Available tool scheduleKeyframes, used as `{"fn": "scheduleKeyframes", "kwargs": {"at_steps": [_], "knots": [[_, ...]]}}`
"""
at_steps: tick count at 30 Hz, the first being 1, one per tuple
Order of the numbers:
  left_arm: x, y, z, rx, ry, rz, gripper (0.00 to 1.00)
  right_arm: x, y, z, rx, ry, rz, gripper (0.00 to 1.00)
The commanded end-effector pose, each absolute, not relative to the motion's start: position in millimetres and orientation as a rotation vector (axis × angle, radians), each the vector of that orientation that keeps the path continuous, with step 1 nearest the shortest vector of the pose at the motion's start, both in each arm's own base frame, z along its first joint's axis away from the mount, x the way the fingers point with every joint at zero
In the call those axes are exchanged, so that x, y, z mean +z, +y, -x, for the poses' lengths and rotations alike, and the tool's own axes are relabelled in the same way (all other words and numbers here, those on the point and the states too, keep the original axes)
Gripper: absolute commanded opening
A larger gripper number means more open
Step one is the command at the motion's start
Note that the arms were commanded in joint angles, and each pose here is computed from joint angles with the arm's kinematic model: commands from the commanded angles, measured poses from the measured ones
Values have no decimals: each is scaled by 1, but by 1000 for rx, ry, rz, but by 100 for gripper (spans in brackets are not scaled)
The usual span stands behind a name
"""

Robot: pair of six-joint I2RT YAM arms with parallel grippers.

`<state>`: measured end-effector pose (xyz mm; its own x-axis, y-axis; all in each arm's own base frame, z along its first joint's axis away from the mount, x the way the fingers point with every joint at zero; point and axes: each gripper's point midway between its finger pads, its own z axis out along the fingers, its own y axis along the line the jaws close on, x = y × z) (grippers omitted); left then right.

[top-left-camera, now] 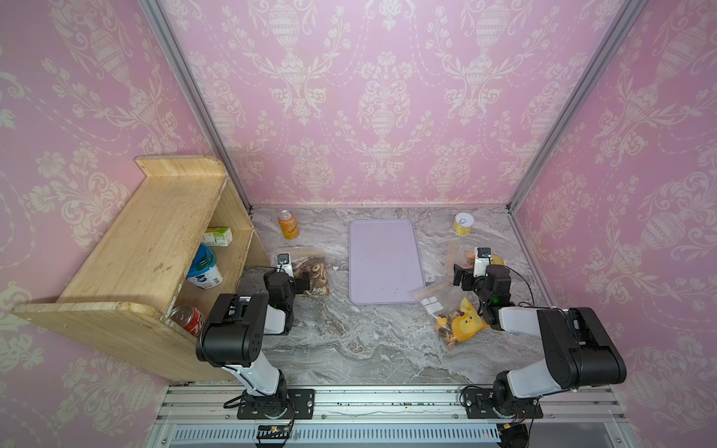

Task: Pour cookies out of the ziploc bag
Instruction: Adjust the ziploc bag at the center of the board.

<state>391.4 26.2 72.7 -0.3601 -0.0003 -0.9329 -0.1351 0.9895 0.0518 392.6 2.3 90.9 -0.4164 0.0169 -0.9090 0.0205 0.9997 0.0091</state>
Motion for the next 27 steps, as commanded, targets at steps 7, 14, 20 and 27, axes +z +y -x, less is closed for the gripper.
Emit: {"fn": "scheduleKeyframes", "kwargs": {"at_steps": [7, 14, 20, 27], "knots": [[164, 11, -378, 188, 1887, 99, 99, 151, 27, -390, 104, 2174, -111, 100], [215, 15, -339, 75, 1993, 300, 99, 169, 71, -366, 270, 2305, -85, 100], [210, 20, -312, 37, 2085, 465, 99, 192, 92, -348, 296, 2292, -23, 100], [183, 3, -329, -23, 2270, 424, 99, 205, 99, -326, 360, 2322, 2, 100]]}}
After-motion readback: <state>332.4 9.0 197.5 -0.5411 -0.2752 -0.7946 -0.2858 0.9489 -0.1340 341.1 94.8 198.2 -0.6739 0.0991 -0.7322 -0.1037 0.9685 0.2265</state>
